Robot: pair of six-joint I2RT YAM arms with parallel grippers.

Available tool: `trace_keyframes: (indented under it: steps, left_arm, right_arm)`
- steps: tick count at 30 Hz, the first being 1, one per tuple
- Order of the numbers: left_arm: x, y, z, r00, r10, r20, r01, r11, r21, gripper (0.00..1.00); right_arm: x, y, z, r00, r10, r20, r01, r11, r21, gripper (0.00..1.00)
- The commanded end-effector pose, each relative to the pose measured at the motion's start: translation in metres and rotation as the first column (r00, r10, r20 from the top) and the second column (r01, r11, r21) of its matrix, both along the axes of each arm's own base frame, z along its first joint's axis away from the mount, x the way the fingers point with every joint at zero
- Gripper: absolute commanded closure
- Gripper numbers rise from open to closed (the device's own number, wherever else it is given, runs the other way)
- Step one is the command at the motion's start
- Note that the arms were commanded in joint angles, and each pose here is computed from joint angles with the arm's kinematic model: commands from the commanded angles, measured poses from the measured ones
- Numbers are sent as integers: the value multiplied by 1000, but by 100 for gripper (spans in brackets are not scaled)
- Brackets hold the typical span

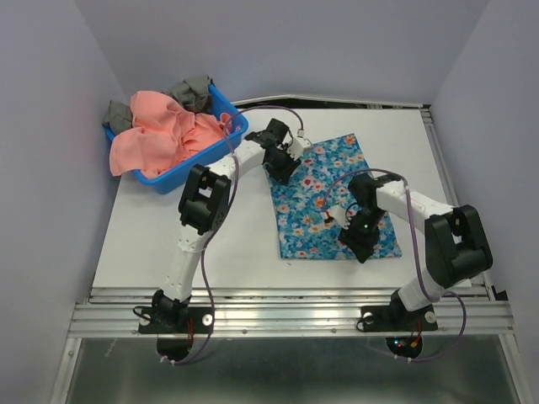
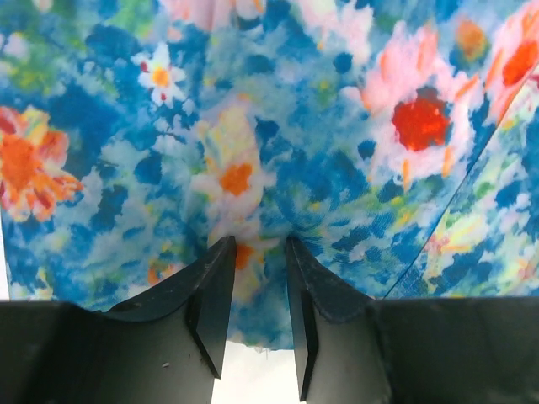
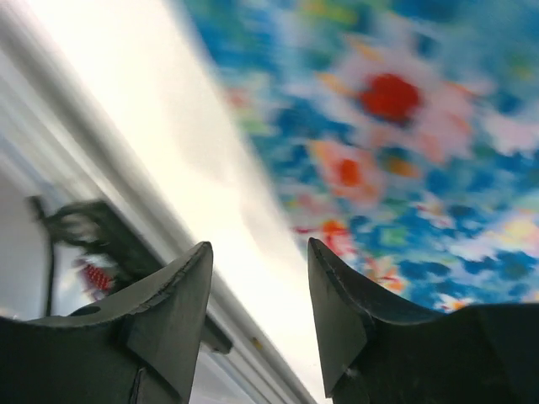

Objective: Fold and stack the skirts
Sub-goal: Flatten the skirt out

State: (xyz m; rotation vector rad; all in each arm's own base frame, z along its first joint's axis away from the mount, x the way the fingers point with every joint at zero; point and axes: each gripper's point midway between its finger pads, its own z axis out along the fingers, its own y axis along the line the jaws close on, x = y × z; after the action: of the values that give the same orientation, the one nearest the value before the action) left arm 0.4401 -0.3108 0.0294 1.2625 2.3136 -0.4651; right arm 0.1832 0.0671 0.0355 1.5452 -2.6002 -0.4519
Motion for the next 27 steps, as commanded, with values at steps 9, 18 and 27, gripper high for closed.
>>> trace_keyframes:
  steps: [9, 18, 27]
  left_arm:
    - [-41, 52, 9, 991, -117, 61, 107, 982, 154, 53]
    - [-48, 66, 39, 999, -26, 44, 24, 998, 61, 50]
    - [-41, 75, -1, 998, 21, -67, -16, 997, 74, 50]
  right_arm:
    - [93, 57, 78, 968, -139, 208, 88, 968, 235, 46]
    - [78, 67, 7, 995, -77, 56, 66, 983, 171, 53]
    - [24, 102, -27, 998, 57, -10, -55, 992, 115, 53]
